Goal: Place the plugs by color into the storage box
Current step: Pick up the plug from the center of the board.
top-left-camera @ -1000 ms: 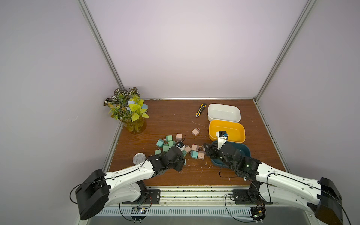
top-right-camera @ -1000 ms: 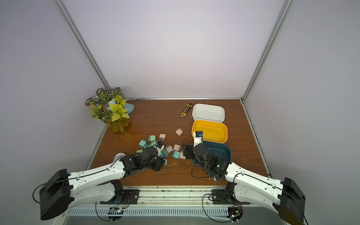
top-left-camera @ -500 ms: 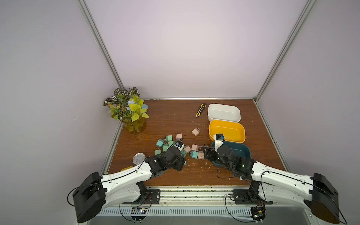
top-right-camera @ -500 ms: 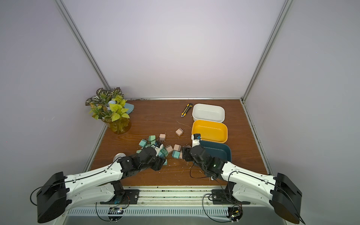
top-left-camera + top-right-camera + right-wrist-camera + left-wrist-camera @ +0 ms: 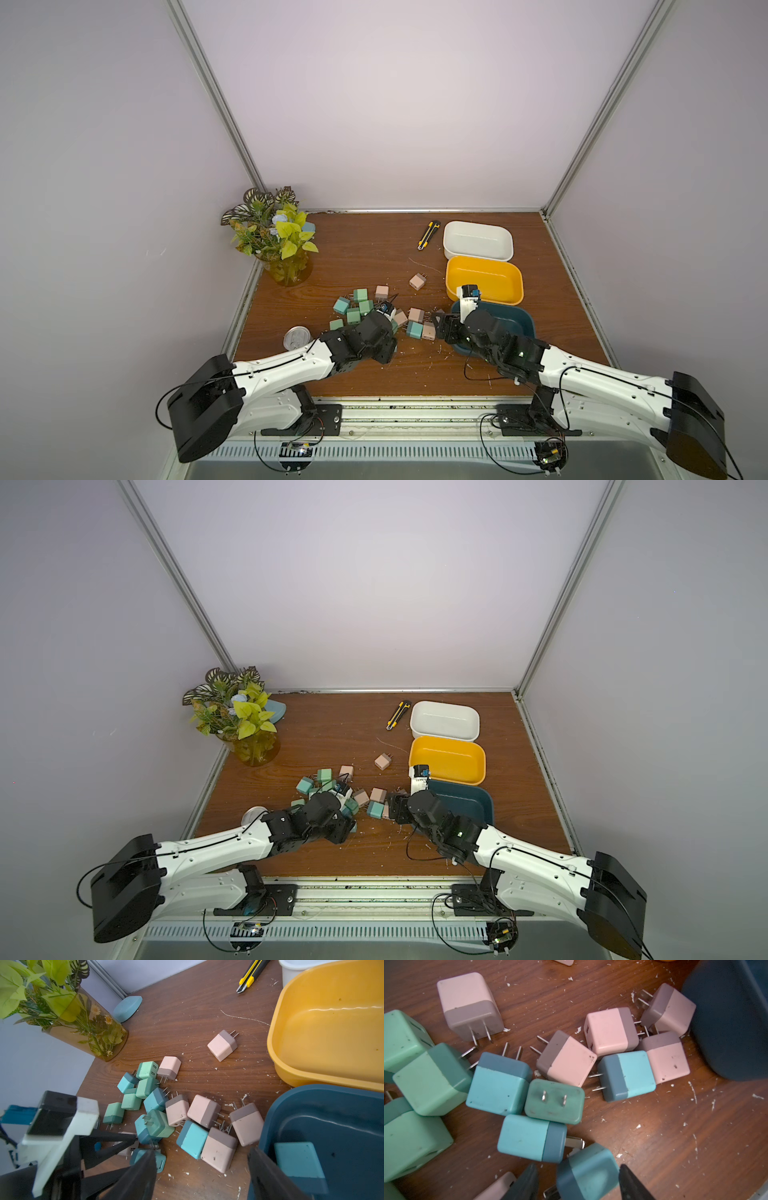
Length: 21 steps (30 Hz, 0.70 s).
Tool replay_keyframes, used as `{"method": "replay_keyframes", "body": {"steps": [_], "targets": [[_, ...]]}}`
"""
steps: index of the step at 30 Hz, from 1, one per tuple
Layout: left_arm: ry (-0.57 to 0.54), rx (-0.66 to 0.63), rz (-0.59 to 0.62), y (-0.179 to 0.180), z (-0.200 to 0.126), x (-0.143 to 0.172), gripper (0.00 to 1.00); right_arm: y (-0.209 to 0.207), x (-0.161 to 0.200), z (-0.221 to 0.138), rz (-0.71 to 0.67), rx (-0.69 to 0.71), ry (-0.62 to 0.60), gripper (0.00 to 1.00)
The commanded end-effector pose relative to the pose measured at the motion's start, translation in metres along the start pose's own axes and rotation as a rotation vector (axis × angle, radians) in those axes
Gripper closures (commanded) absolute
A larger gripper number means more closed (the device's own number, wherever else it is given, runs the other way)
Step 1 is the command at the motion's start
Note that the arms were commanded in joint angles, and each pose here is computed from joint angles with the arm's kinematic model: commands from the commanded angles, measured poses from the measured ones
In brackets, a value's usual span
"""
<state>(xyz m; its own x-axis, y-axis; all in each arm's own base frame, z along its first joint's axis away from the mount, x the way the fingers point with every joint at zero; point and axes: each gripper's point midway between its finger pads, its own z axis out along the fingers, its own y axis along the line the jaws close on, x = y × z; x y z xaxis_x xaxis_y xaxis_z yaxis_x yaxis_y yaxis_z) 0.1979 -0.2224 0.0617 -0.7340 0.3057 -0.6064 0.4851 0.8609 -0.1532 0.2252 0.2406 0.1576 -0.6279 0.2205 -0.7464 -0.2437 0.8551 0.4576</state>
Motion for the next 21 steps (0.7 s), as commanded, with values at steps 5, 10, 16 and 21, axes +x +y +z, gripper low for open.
{"method": "replay_keyframes", "body": {"steps": [5, 10, 16, 21], "targets": [[0.015, 0.038, -0.018, -0.010, 0.004, 0.001, 0.37, 0.009, -0.005, 0.000, 0.013, -0.020, -0.010, 0.25], [0.025, 0.029, -0.011, -0.008, 0.002, 0.002, 0.38, 0.007, -0.006, 0.000, 0.008, -0.014, -0.024, 0.24], [0.037, 0.030, -0.015, -0.006, 0.004, 0.009, 0.39, 0.010, -0.009, 0.002, -0.012, -0.008, -0.021, 0.24], [0.053, 0.012, -0.012, -0.002, 0.008, 0.015, 0.41, 0.018, -0.005, 0.006, -0.047, -0.042, 0.005, 0.23]]}}
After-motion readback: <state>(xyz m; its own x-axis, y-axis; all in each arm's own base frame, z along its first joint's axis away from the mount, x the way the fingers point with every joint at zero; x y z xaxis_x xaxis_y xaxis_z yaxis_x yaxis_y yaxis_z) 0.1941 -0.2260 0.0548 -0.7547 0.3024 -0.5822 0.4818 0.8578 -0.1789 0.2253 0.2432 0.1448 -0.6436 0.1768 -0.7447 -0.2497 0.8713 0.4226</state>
